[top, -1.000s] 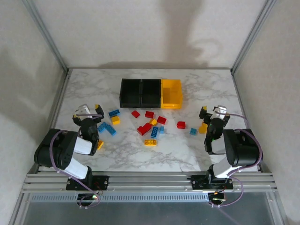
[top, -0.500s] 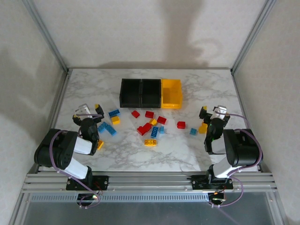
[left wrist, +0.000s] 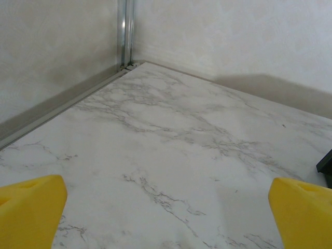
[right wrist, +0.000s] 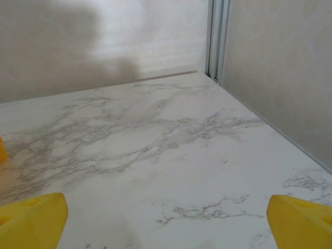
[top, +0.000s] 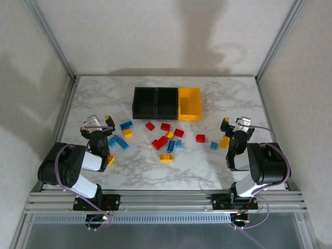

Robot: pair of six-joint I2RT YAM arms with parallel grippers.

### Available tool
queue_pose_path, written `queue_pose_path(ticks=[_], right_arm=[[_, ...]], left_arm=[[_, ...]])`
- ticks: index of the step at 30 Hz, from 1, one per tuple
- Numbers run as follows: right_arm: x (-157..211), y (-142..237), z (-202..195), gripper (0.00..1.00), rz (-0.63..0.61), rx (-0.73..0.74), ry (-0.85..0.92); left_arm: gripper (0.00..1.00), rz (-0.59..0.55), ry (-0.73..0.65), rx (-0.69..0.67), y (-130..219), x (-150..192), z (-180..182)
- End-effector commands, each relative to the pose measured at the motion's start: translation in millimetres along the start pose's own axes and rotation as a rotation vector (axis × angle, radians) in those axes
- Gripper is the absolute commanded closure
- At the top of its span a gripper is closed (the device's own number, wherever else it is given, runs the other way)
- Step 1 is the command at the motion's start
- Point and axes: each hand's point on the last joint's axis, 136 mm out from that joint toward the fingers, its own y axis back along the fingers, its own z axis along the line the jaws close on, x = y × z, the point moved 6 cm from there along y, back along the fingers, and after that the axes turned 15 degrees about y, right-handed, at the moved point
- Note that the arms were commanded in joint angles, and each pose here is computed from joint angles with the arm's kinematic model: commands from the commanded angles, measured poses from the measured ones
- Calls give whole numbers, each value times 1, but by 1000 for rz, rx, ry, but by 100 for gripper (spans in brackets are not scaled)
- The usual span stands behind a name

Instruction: Sort the legos into containers by color

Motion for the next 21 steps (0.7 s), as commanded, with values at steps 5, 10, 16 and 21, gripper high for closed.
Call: queue_pose_path(ticks=[5,10,16,21], right_arm=[[-18,-3,5,1,-45,-41,20],[-58,-16,1,1,-14,-15,7],[-109,-10,-13,1,-27,-14,-264],[-119,-20,-22,13,182,-116,-496]], left_arm=[[1,-11,-4,32,-4,-11,-11],[1,26,-28,-29,-17,-31,-25],[1,4,213,-2,-16,-84,-50],[1,192,530,108,-23,-101,-69]])
